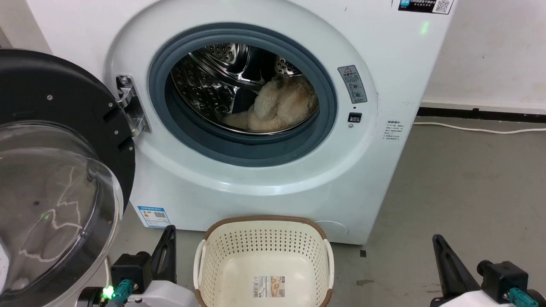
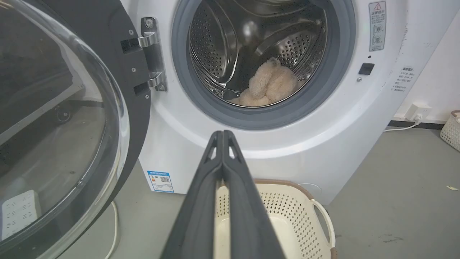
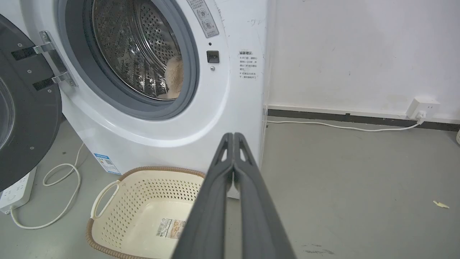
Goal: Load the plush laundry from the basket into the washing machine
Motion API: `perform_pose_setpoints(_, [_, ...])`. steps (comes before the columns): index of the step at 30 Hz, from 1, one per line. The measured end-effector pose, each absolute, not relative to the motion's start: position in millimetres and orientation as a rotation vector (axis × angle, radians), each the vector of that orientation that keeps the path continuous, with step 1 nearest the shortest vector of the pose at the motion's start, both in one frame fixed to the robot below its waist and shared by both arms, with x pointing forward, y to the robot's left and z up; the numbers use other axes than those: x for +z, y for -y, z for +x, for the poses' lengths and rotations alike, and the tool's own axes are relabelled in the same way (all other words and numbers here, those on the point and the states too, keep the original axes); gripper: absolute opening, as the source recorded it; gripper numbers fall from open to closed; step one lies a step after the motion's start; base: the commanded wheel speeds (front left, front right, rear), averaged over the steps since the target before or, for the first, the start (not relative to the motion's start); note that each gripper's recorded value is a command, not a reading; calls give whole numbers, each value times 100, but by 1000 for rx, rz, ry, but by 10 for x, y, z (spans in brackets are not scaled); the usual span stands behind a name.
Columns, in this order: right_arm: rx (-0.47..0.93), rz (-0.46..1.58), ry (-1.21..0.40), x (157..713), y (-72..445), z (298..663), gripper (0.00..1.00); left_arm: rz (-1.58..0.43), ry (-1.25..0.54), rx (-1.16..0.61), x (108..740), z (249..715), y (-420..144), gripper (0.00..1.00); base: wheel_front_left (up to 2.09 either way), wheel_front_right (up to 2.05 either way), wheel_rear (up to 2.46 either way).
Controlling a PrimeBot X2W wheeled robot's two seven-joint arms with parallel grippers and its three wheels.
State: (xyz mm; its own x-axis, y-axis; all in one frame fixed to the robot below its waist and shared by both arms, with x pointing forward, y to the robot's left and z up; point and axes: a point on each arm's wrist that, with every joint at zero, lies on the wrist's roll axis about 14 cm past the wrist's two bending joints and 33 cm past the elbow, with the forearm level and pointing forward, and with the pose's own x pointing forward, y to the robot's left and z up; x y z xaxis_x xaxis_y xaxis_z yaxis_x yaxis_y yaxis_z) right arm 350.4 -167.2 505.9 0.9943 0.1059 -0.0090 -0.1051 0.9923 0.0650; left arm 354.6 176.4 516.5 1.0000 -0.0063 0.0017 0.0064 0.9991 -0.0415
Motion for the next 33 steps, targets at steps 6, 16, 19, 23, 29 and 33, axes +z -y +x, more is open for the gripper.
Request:
perform_pose_setpoints(6, [108,56,-18,5058,1666,3511,0,-32,3,-7,5178,3561,-1771,0,0,0,0])
perform_pose_setpoints(16, [112,38,-17,5086,1656,3542,0,-13,-4,-10,5173,3579,-1769,0,0,0,0])
perform_pose_setpoints(19, [113,35,-16,5097,1654,3552,0,-13,1,-8,5190,3591,-1770,0,0,0,0])
perform_pose_setpoints(23, [114,30,-17,5102,1649,3559,0,-10,1,-6,5204,3609,-1771,0,0,0,0])
perform_pose_setpoints(29, [116,21,-26,5094,1645,3564,0,-3,0,-6,5207,3620,-1770,0,0,0,0])
perform_pose_setpoints(33, [117,16,-17,5129,1640,3591,0,2,-3,-4,5204,3626,-1771,0,0,0,0])
